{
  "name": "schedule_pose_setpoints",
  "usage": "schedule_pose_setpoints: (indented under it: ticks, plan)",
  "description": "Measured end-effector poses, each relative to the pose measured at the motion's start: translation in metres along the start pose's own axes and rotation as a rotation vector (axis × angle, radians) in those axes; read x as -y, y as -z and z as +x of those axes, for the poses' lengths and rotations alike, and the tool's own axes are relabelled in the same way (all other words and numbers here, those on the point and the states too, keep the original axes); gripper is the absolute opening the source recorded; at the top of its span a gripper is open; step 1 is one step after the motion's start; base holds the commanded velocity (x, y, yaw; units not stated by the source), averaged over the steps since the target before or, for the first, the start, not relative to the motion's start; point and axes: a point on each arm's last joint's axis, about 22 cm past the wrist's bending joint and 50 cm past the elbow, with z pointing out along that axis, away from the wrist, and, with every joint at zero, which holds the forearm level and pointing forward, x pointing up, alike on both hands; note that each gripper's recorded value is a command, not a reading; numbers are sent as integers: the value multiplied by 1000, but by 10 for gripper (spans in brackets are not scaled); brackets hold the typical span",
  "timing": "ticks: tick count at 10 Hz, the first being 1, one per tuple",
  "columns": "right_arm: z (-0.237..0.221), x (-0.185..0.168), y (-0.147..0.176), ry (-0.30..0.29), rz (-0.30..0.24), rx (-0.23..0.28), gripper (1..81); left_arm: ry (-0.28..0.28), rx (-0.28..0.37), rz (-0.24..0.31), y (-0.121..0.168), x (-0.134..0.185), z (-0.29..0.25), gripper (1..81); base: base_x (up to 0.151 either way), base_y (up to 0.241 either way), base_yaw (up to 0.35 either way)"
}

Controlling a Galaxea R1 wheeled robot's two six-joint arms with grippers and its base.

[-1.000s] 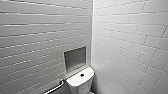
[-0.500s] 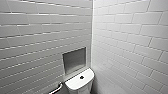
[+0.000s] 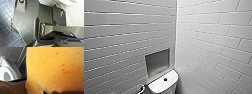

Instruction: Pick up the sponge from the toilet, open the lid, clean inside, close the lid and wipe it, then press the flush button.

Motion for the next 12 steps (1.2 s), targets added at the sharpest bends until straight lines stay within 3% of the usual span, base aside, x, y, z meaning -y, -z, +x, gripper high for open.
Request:
schedule_pose_setpoints:
  ticks: [8, 12]
  plan:
    - [0, -7, 2, 0, -13, 1, 10, 4, 6, 0, 2, 1, -5, 811, 8, 0, 0]
    - [14, -20, 41, 0, 17, -14, 10, -3, -9, -24, 22, 12, 12, 811, 0, 0, 0]
